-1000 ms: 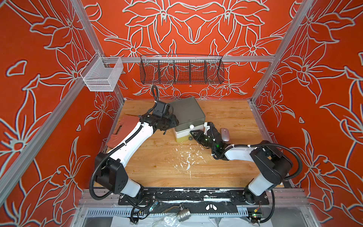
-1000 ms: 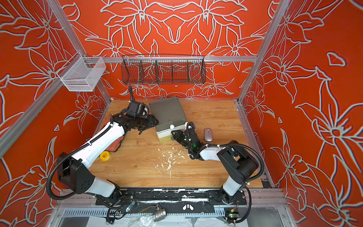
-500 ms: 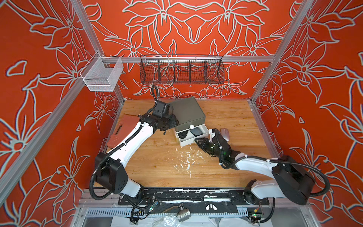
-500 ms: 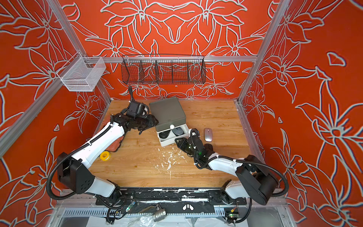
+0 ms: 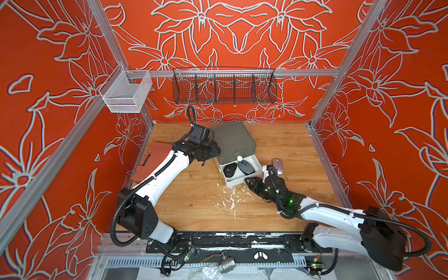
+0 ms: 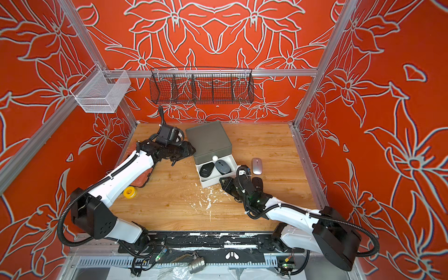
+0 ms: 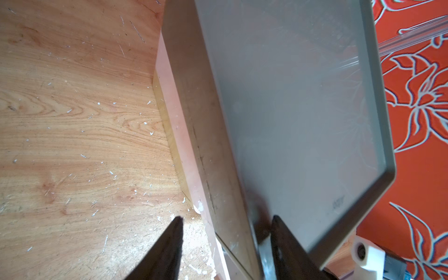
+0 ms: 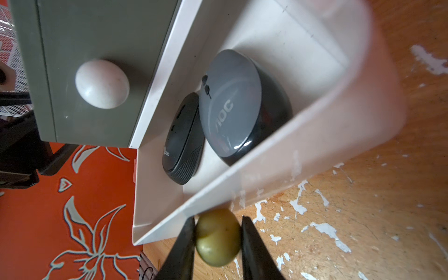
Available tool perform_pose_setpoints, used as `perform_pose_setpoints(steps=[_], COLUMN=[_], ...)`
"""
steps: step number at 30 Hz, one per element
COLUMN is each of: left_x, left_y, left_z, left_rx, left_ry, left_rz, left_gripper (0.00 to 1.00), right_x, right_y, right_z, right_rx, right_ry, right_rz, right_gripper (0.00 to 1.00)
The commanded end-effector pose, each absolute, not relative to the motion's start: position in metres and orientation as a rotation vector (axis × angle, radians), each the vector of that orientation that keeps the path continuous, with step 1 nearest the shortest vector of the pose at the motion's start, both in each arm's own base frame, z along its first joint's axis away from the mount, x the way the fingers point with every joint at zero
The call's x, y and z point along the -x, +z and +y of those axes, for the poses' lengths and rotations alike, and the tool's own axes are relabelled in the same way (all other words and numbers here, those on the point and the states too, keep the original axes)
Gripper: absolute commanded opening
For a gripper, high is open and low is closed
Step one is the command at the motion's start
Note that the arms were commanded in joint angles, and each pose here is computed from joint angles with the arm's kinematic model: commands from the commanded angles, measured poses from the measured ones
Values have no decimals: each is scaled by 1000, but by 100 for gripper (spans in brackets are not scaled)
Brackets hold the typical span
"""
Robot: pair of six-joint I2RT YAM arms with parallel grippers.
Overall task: Take the mice out of the drawer
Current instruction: Open the drawer in the storage box.
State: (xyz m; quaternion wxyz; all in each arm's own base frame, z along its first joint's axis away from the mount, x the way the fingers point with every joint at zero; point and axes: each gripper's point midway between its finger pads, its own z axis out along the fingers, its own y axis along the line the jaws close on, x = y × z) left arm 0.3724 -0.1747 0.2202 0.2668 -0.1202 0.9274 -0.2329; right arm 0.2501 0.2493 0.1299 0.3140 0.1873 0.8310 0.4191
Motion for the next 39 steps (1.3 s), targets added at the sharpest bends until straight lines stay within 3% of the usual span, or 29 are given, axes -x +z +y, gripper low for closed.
perform_pose_setpoints(steps=[1, 19, 23, 28, 39], left_x=[-377, -380, -381, -379, -356], left_y=[221, 214, 219, 229, 262], left_z=[-180, -177, -179, -178, -172], left_rx=[337, 368, 361, 353, 291], left_ry=[-645, -616, -629, -636, -672], left_rz=[2505, 2518, 2510, 2490, 2436], left_gripper=[56, 56, 56, 56, 65], right_x=[-249, -213, -210, -205, -212], right_y=[134, 129, 130, 138, 221], right_z=[246, 235, 233, 225, 219], right_rx=[-528, -493, -471, -430, -69], right_ry=[1093, 952, 906, 828, 490], right_rz=[2173, 2198, 2221, 2221, 2187], right_gripper=[16, 18, 33, 43, 65])
